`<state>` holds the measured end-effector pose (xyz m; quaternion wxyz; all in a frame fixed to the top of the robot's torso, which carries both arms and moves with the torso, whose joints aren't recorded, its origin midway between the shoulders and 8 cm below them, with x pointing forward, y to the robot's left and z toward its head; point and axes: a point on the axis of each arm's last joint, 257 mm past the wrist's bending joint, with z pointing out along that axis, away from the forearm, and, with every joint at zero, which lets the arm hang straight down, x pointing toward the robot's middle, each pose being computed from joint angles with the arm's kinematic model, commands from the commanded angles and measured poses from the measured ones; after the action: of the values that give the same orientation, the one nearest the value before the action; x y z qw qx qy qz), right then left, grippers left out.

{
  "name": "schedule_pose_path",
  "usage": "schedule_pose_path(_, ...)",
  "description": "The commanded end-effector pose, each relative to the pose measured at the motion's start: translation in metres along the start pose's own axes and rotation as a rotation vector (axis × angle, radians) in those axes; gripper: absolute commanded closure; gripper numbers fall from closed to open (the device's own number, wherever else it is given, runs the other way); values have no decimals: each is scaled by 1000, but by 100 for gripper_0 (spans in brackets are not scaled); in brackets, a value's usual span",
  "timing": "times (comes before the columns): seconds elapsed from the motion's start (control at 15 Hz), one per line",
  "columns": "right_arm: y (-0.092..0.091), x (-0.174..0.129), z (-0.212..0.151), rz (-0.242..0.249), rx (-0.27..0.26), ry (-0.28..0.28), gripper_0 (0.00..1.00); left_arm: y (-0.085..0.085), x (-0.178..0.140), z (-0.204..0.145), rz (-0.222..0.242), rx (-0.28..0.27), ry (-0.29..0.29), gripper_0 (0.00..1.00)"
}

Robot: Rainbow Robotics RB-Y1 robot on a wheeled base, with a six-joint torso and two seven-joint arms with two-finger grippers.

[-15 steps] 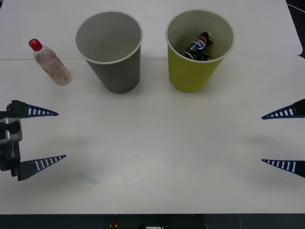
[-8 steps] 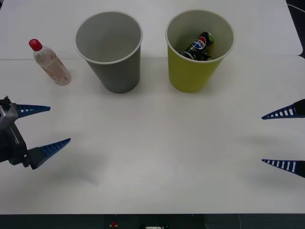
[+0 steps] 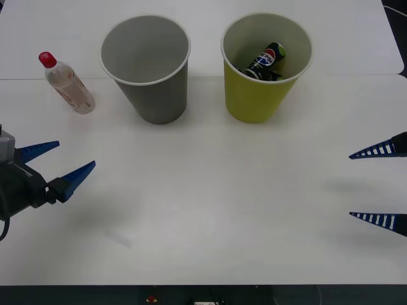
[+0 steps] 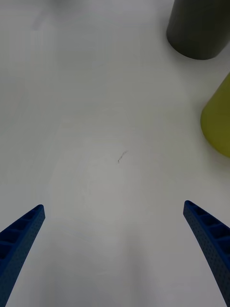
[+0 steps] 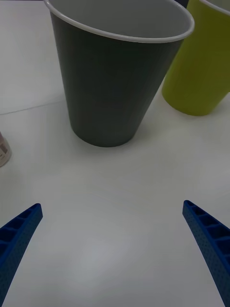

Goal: Put the can into the green bin and the plastic bottle into the gray bin

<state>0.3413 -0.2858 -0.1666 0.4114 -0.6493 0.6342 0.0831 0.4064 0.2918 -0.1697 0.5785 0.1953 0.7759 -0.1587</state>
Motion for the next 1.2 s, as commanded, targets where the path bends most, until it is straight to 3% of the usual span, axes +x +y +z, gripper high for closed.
schedule_pose_path(0.07, 0, 0, 0, 0, 0, 0, 0, 19, 4, 6, -75, -64, -17, 0)
schedule_pose_path(0.2, 0, 0, 0, 0, 0, 0, 0, 38, 11, 8, -123, -147, -34, 0)
schedule_pose_path(0.4, 0, 0, 0, 0, 0, 0, 0, 70, 26, 1, -153, -297, -49, 0)
schedule_pose_path(0.53, 0, 0, 0, 0, 0, 0, 0, 86, 32, 1, -162, -358, -56, 0)
schedule_pose_path(0.67, 0, 0, 0, 0, 0, 0, 0, 107, 36, 10, -128, -403, -67, 0)
schedule_pose_path(0.8, 0, 0, 0, 0, 0, 0, 0, 119, 34, 26, -134, -430, -95, 0)
schedule_pose_path(1.2, 0, 0, 0, 0, 0, 0, 0, 134, 17, 62, -146, -458, -171, 0)
